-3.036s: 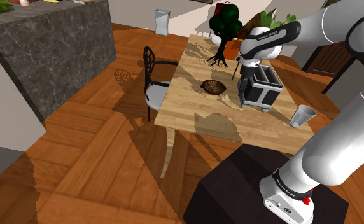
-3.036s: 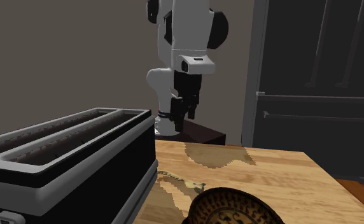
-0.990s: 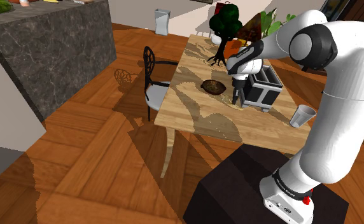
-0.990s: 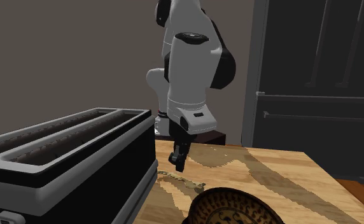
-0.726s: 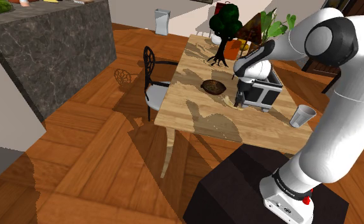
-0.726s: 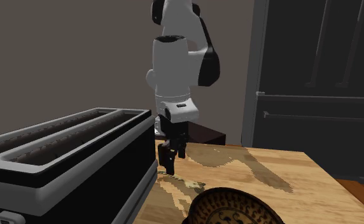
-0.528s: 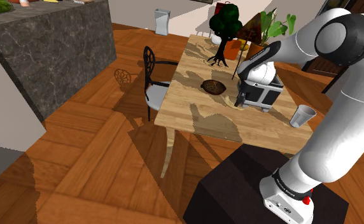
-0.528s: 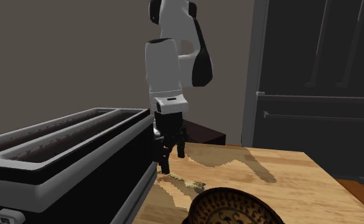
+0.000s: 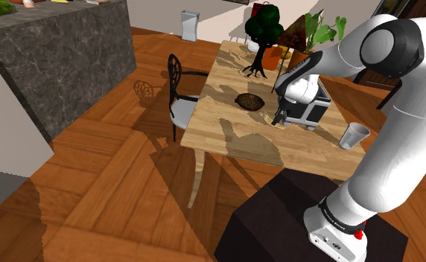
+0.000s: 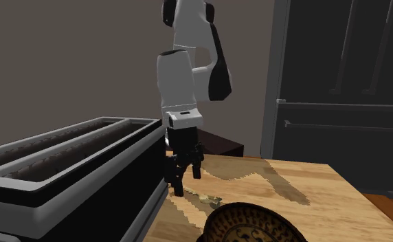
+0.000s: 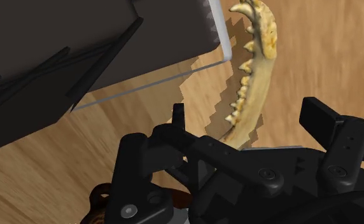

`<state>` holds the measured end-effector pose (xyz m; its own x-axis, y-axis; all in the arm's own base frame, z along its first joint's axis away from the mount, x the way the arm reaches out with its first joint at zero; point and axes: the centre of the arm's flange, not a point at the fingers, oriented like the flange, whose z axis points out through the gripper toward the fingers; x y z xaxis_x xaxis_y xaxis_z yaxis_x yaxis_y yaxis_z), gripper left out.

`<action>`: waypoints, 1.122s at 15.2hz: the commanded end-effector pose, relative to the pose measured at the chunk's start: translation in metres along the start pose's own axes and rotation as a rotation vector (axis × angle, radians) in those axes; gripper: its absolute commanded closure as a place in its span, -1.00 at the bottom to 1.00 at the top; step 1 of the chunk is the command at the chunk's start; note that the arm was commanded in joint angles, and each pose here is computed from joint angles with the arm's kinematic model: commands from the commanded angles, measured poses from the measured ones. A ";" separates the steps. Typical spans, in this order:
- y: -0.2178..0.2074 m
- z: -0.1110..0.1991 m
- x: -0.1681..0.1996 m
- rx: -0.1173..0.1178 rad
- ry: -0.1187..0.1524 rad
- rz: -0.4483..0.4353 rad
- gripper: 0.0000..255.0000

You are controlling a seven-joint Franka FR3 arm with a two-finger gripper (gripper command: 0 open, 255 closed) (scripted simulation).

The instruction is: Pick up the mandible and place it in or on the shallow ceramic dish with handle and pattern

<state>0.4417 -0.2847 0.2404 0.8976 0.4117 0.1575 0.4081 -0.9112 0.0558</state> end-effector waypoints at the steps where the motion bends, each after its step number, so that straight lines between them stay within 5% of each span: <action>1: -0.006 0.017 -0.010 0.043 -0.038 0.009 -1.00; 5: -0.006 0.017 -0.010 0.043 -0.038 0.009 -1.00; 6: -0.007 0.018 -0.010 0.042 -0.038 0.009 1.00; 17: -0.005 0.006 -0.009 0.043 -0.038 0.009 1.00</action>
<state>0.4445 -0.2854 0.2412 0.8974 0.4162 0.1466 0.4110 -0.9093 0.0654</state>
